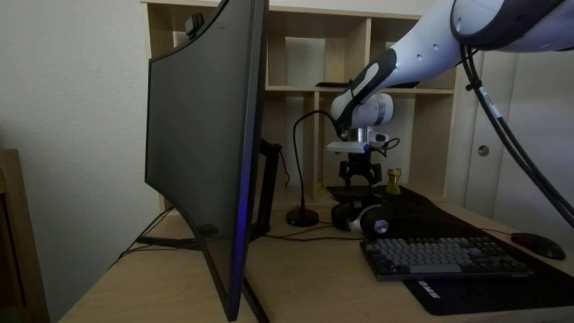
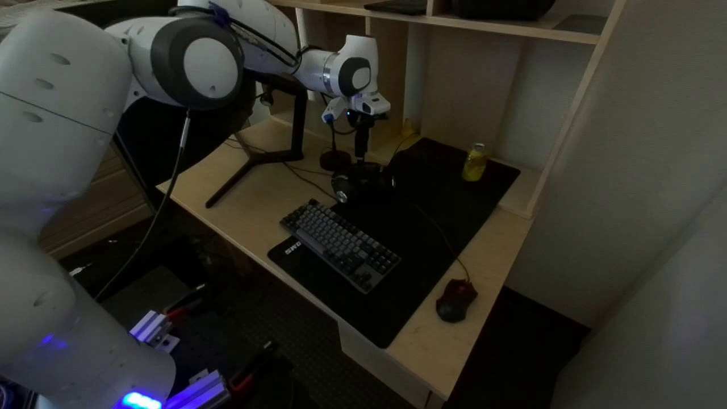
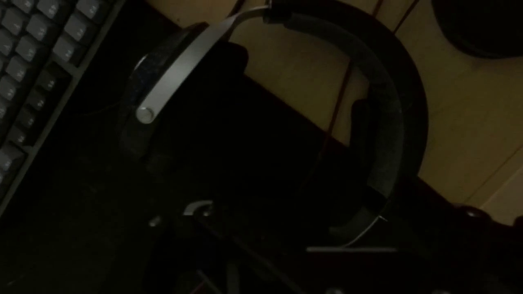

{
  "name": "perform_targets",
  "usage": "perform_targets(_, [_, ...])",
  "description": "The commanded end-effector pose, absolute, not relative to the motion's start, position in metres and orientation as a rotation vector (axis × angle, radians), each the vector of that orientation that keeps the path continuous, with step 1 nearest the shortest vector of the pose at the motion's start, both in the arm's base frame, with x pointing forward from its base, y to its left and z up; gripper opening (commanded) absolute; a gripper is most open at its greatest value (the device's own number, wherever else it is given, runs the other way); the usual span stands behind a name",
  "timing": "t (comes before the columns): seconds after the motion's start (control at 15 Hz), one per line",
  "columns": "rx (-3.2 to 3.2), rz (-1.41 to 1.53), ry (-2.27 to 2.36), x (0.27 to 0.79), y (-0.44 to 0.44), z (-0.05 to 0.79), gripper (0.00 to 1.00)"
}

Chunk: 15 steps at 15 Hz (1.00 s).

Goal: Move the black headphones to the right side of the desk

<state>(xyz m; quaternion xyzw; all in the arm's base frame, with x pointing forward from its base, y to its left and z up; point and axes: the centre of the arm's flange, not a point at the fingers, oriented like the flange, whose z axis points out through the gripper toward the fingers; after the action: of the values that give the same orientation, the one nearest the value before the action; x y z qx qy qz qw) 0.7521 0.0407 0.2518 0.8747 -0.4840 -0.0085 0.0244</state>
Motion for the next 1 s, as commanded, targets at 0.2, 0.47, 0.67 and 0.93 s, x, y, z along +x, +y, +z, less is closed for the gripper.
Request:
perform_targets(0.2, [2.776,0.115,-1.568,0.798,0.063,0.217,1.00])
perform_targets(0.47, [2.767,0.081,-1.541,0.777,0.060,0.222,1.00])
perform_targets(0.67, [2.754,0.136,-1.562,0.788,0.059,0.204,1.00])
perform_targets(0.93, [2.784,0.200,-1.612,0.796,0.060,0.179,1.00])
